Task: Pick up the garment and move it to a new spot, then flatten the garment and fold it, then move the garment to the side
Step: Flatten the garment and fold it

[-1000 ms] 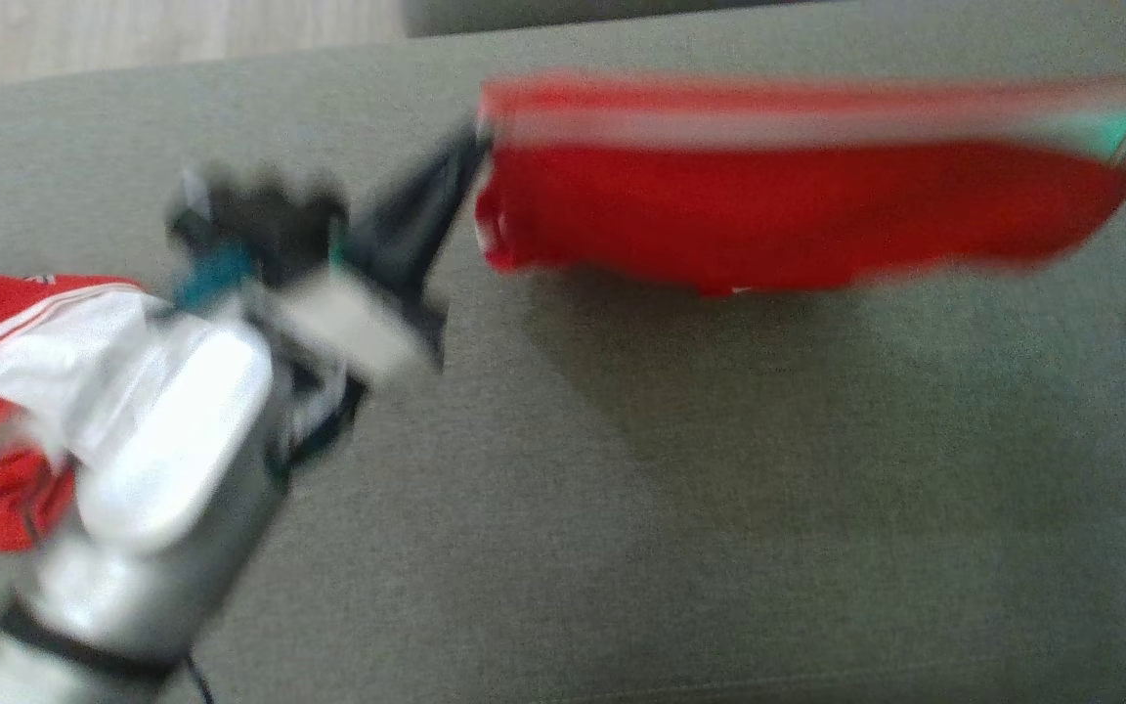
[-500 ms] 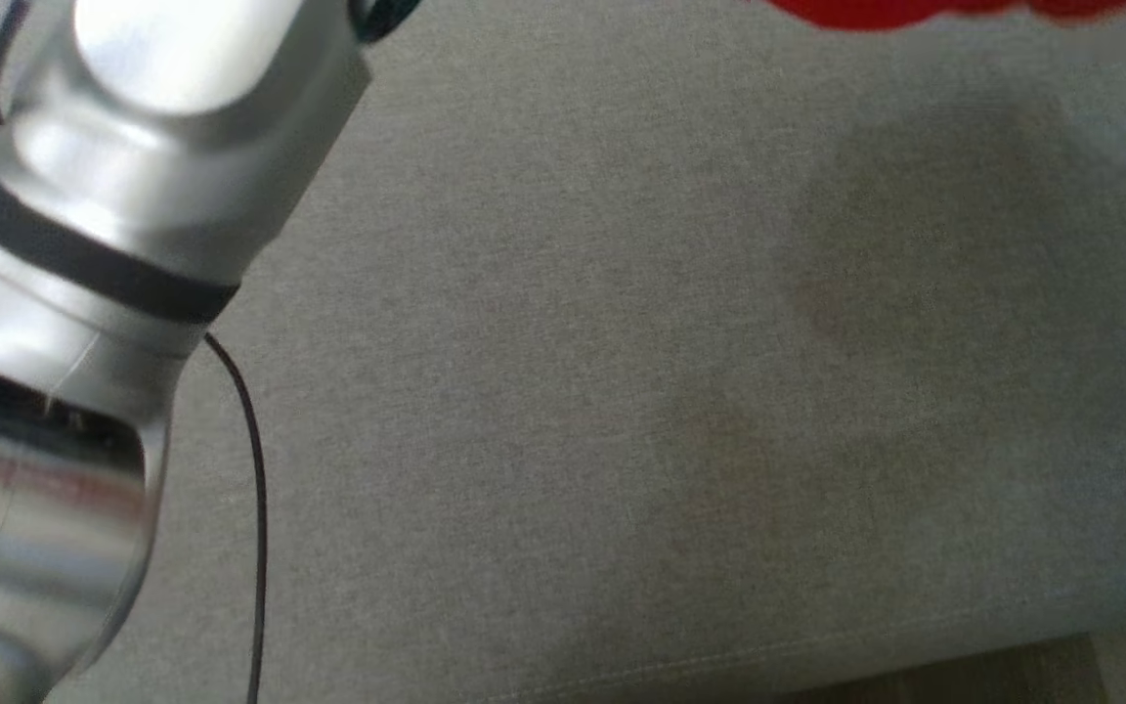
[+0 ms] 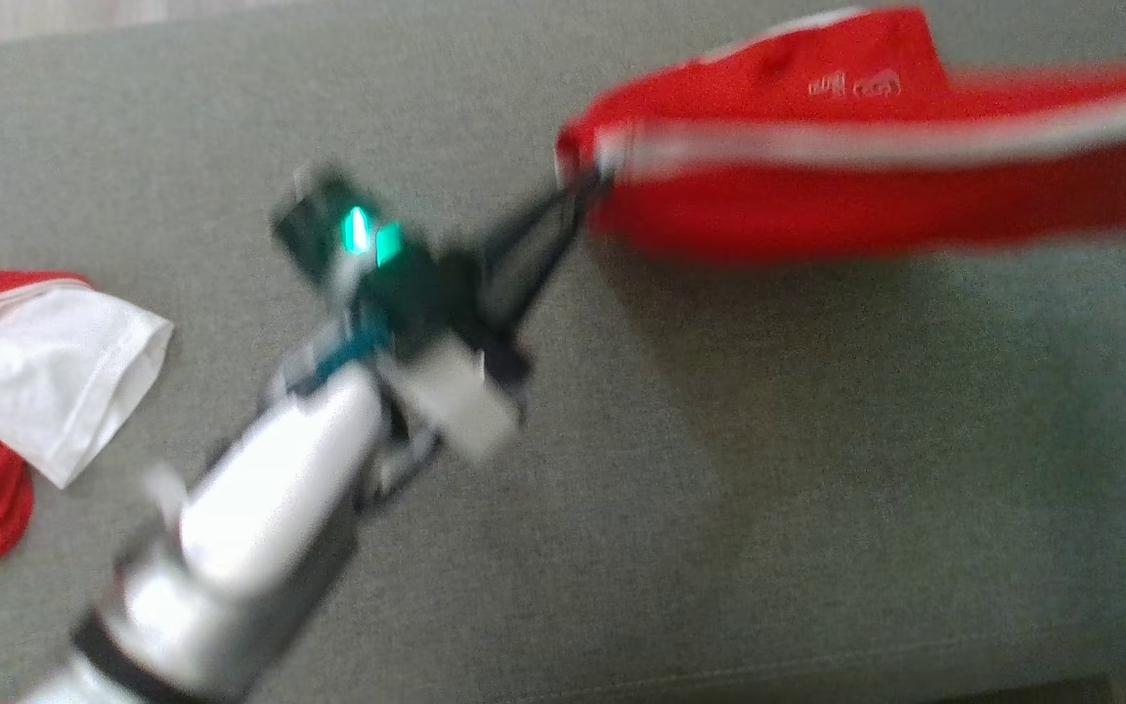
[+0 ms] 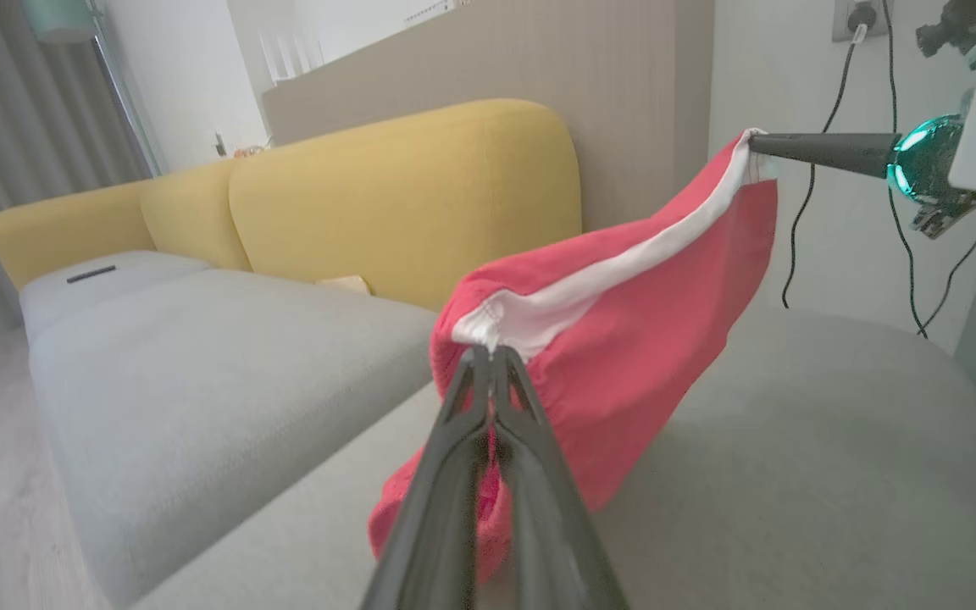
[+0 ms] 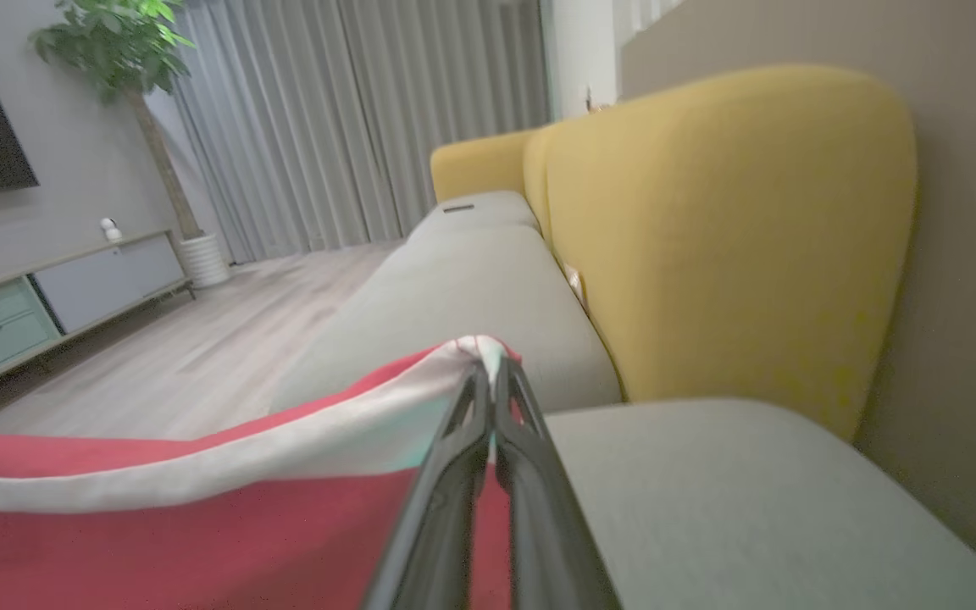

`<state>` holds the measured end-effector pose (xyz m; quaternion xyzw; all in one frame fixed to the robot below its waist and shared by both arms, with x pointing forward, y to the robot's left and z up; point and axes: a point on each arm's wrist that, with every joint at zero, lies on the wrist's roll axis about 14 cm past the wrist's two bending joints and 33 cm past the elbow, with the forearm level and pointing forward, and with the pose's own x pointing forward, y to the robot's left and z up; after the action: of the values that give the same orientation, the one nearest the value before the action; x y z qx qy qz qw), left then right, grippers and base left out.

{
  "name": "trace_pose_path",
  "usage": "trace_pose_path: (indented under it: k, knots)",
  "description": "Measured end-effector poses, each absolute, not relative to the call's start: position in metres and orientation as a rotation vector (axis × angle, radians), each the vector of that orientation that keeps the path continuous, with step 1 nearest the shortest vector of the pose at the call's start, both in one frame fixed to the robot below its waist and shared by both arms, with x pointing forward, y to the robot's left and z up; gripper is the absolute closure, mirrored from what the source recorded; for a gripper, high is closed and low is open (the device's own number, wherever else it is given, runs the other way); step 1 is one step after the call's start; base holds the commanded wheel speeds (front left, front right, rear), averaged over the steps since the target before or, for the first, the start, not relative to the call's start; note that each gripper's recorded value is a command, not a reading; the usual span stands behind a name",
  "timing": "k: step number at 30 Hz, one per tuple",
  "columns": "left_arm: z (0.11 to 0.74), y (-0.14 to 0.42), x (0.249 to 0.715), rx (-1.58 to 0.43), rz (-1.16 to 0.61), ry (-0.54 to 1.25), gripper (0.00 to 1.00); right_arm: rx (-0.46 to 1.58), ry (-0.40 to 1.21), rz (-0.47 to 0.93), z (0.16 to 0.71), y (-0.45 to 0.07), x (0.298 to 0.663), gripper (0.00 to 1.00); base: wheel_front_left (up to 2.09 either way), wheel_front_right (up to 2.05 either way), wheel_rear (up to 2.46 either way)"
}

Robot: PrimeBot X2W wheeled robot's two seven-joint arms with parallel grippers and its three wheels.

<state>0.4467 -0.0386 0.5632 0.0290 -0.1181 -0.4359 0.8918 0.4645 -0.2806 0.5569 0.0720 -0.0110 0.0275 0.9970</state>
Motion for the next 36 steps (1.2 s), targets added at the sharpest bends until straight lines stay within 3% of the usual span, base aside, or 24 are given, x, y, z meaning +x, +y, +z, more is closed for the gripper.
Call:
trace_pose_path:
  k: [1,4,9,17,24,30,36]
  knots:
    - [0.563,-0.039,0.447,0.060,-0.905,-0.245,1.00,0.144,-0.022,0.055,0.557,-0.281,0.465,1.00,0.00,0.00,0.00]
    - [0.530,-0.029,0.395,0.039,-0.900,-0.157,1.00,0.210,0.078,0.042,0.526,-0.270,0.411,1.00,0.00,0.00,0.00]
    - [0.485,-0.011,0.338,0.034,-0.866,-0.014,1.00,0.301,0.205,0.047,0.500,-0.247,0.358,1.00,0.00,0.00,0.00]
    - [0.464,0.008,0.305,0.005,-0.798,0.072,1.00,0.297,0.301,0.093,0.497,-0.227,0.333,1.00,0.00,0.00,0.00]
    - [0.475,0.026,0.326,-0.104,-0.686,0.063,1.00,0.193,0.309,0.109,0.503,-0.231,0.355,1.00,0.00,0.00,0.00]
    - [0.486,0.020,0.371,-0.217,-0.644,0.044,1.00,0.046,0.337,0.143,0.500,-0.240,0.414,1.00,0.00,0.00,0.00]
    - [0.485,0.007,0.423,-0.423,-0.625,0.178,1.00,-0.087,0.429,0.196,0.481,-0.243,0.474,1.00,0.00,0.00,0.00]
